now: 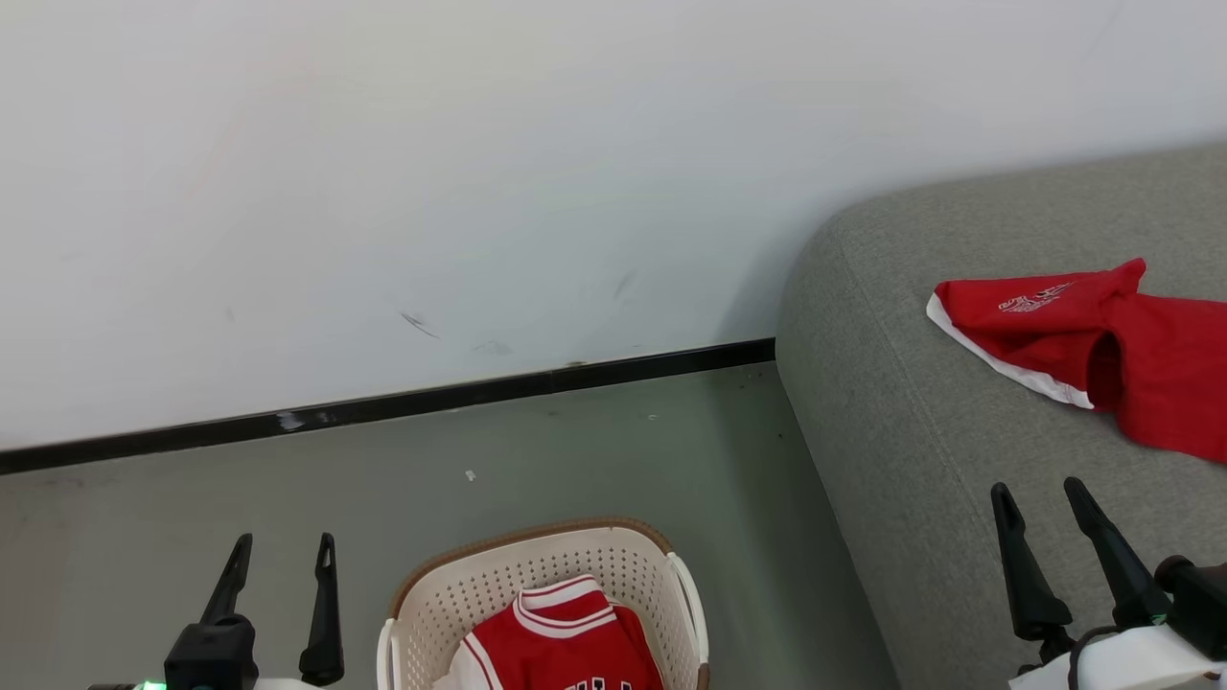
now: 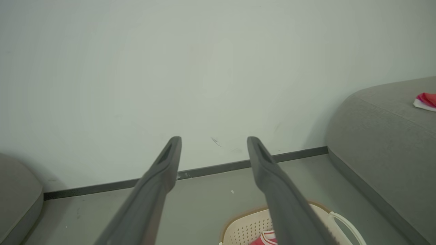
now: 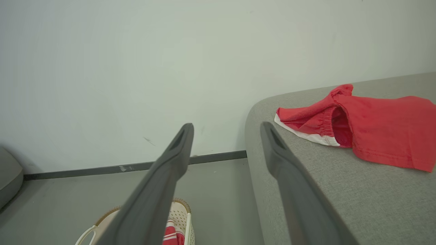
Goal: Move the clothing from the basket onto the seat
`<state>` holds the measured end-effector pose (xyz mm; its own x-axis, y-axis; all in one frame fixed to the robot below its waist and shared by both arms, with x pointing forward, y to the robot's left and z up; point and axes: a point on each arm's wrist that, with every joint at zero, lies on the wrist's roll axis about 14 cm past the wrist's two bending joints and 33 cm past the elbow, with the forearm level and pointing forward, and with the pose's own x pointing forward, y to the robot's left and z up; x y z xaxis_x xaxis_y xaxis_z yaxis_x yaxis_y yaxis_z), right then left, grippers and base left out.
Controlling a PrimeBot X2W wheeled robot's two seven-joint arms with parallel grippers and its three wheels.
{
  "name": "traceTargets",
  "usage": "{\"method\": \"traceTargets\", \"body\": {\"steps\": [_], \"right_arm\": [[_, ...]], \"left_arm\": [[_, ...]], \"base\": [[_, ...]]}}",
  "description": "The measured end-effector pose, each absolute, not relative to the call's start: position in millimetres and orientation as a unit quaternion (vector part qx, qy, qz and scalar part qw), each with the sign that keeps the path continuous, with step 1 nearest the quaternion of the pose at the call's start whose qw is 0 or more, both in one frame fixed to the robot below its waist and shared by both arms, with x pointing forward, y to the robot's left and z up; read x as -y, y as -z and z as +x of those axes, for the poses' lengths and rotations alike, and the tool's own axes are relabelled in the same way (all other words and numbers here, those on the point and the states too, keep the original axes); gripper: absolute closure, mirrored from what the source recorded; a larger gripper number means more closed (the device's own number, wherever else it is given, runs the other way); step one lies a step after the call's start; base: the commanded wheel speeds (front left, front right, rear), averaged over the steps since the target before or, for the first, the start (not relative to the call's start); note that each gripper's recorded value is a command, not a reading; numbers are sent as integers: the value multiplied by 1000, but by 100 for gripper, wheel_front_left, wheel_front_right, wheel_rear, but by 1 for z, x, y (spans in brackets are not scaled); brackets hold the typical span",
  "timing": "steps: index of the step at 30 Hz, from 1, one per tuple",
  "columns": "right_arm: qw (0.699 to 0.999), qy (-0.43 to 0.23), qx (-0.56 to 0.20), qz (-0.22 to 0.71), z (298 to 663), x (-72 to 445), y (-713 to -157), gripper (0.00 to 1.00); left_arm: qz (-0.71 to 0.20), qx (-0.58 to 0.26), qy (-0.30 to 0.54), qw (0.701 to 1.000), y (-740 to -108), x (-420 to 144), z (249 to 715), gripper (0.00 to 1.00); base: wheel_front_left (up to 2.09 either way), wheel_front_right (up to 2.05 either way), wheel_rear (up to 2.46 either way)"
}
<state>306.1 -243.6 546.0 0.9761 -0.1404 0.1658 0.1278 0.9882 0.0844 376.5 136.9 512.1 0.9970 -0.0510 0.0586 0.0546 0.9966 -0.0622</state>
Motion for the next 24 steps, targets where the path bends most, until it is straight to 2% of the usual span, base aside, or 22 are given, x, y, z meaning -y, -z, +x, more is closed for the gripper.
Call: {"method": "traceTargets", "body": {"steps": [24], "right_arm": [[995,53,81,28,323,239,-547,0]], "left_arm": [[-6,-18,43,999,-489,-140,382,0]], "base": [[0,0,0]]}}
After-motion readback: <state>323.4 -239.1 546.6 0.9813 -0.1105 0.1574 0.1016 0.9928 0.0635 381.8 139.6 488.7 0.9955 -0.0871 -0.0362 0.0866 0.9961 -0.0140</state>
